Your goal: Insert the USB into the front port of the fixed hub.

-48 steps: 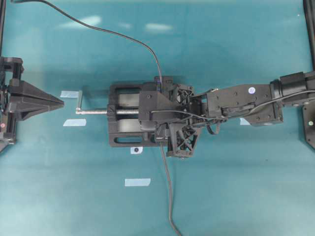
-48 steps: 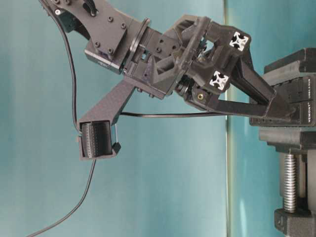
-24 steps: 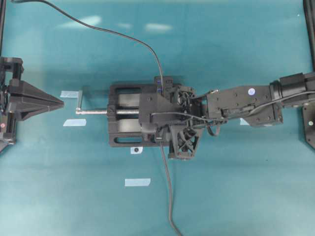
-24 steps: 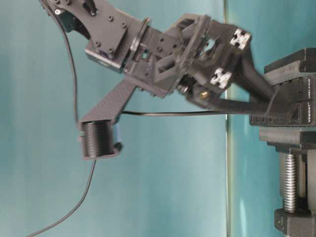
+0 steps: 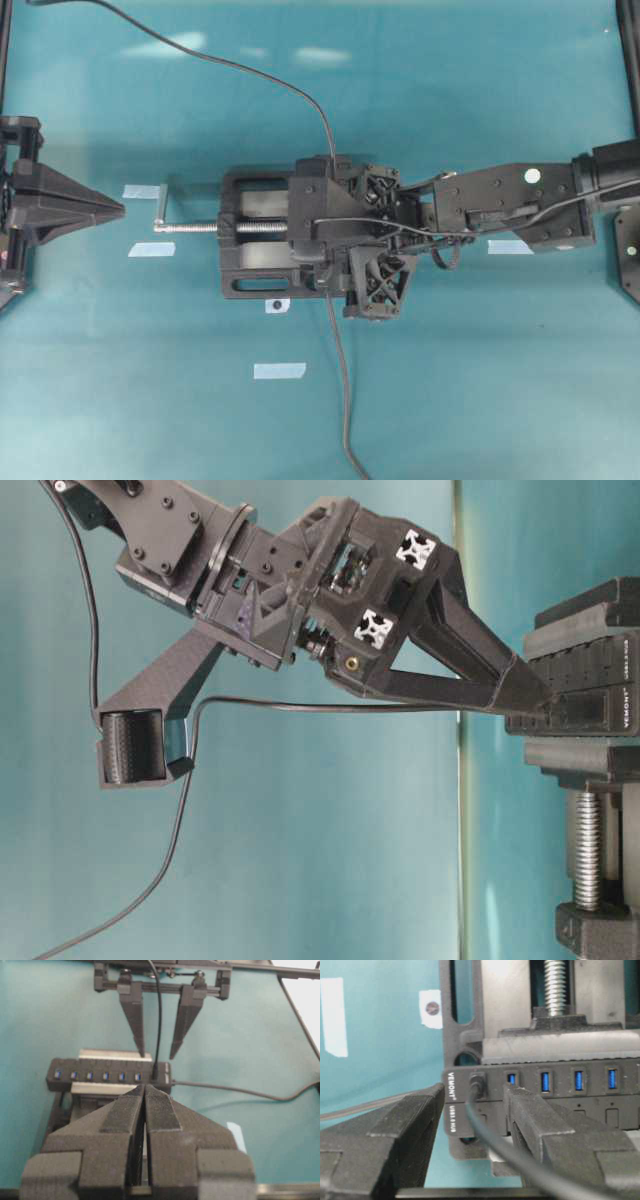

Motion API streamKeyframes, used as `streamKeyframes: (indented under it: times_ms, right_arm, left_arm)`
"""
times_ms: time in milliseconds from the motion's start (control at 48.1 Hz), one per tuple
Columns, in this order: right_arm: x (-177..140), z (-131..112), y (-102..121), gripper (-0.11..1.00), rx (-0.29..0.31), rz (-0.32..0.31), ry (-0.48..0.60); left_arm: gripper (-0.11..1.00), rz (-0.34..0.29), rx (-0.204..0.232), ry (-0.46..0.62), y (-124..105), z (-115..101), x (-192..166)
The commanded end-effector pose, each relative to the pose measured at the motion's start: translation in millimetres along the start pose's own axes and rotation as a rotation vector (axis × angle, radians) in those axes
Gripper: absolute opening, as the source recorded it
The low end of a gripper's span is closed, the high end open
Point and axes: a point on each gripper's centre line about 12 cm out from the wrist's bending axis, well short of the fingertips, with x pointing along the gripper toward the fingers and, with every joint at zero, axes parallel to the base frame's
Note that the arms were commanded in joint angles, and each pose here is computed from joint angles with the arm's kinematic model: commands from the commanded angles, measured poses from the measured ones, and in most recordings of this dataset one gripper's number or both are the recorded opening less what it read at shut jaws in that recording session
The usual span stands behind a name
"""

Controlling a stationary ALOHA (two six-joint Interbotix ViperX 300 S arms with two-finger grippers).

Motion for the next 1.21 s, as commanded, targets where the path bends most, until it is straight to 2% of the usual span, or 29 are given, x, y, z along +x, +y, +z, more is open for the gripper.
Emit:
streamKeyframes:
  times_ms: [0,458,790,1186]
  right_arm:
    - [-17.1,13.3,2.0,0.58,0.006,0.007,-0.058]
    - [-34.5,2.3,-0.4,0.58,0.009,0.007,-0.081]
    - [-57.9,-5.7,-1.1,0.58,0.01,0.019,-0.182]
    - [-60.1,-16.7,1.8,0.58,0.003,0.031,-0.22]
  left_arm:
    - [0.0,-0.003,0.002,-0.018,-0.7,5.2,0.5]
    - [0.0,-0.003,-0.001,-0.018,-0.7,5.2,0.5]
    - [0.0,-0.001,-0.002,-0.02,-0.4,5.9,0.4]
    - [0.0,-0.003,-0.001,-0.021,-0.8,6.9,0.7]
